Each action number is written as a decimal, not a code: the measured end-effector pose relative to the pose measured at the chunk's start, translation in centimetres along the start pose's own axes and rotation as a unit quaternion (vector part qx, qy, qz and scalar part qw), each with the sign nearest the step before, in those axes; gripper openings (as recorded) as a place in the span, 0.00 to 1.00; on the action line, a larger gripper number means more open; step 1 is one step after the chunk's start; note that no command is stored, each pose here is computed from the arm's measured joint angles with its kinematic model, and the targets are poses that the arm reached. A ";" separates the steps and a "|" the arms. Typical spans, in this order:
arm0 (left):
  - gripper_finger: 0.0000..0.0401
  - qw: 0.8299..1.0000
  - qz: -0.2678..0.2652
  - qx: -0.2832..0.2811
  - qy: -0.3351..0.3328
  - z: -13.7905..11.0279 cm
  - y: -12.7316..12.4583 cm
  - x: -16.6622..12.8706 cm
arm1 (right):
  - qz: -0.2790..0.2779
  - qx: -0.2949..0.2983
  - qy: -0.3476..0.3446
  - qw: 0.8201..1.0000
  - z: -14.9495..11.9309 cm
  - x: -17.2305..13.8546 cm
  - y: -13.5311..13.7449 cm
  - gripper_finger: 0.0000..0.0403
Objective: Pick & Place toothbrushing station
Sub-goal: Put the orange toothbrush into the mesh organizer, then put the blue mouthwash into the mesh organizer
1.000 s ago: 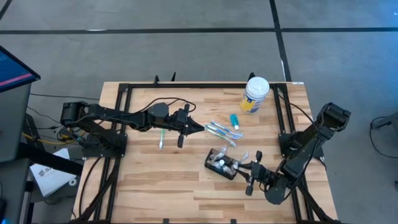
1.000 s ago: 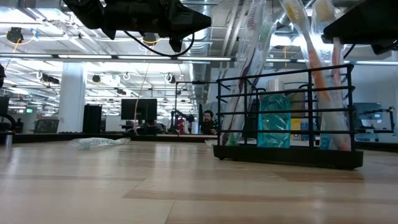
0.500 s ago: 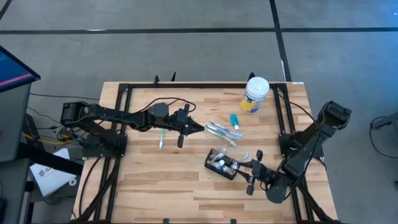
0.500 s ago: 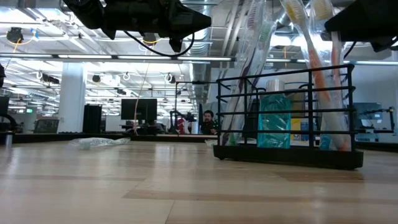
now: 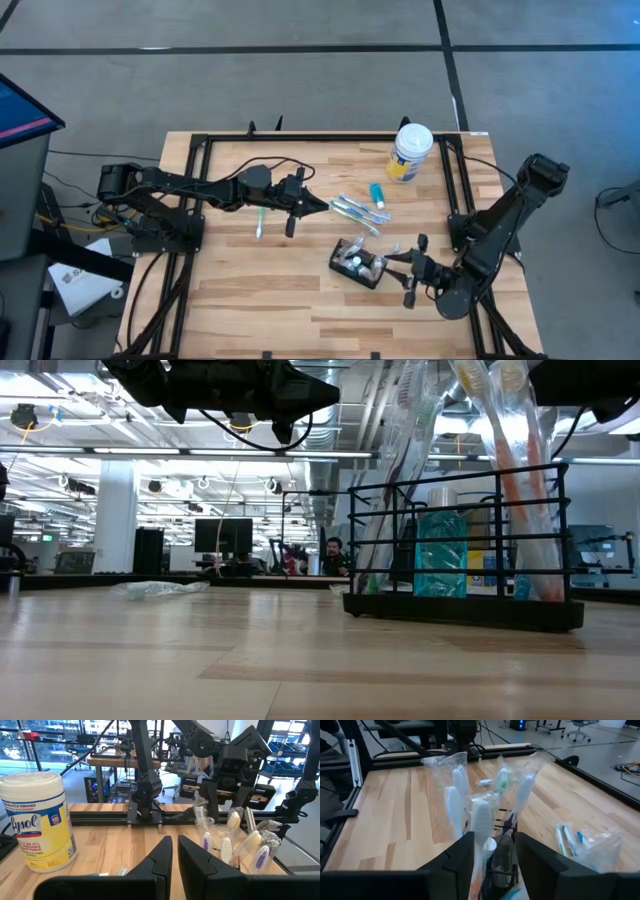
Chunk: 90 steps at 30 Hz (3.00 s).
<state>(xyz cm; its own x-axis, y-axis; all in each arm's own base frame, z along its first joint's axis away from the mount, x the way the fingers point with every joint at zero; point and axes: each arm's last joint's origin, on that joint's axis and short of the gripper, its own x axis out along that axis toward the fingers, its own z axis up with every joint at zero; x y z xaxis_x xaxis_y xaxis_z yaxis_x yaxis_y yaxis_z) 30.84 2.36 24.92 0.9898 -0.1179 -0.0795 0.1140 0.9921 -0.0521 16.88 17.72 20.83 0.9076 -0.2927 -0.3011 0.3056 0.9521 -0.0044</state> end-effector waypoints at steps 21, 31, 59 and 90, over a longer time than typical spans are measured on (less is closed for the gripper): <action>0.05 1.000 0.000 0.000 0.000 0.0 0.0 0.0 | 0.023 -0.019 -0.016 0.999 3.4 -2.2 -3.0 0.33; 0.05 1.000 0.000 0.000 0.000 0.0 0.0 0.0 | 0.011 -0.040 -0.031 0.999 5.0 -2.6 -5.0 0.33; 0.05 1.000 0.000 0.000 0.000 0.0 0.0 0.0 | -0.164 0.018 0.099 0.981 1.8 0.0 -9.6 0.33; 0.05 1.000 0.000 -0.001 0.002 0.0 0.0 0.0 | -0.265 0.056 0.167 0.948 -5.9 1.2 -11.0 0.33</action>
<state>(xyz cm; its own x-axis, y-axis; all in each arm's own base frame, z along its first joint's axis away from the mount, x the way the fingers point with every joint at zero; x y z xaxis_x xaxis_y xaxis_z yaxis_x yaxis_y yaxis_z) 30.84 2.34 24.89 0.9895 -0.1187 -0.0828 0.1145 0.9920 -0.0532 12.95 7.41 14.89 0.4814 -0.6656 -0.5703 0.7394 0.6578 -0.1436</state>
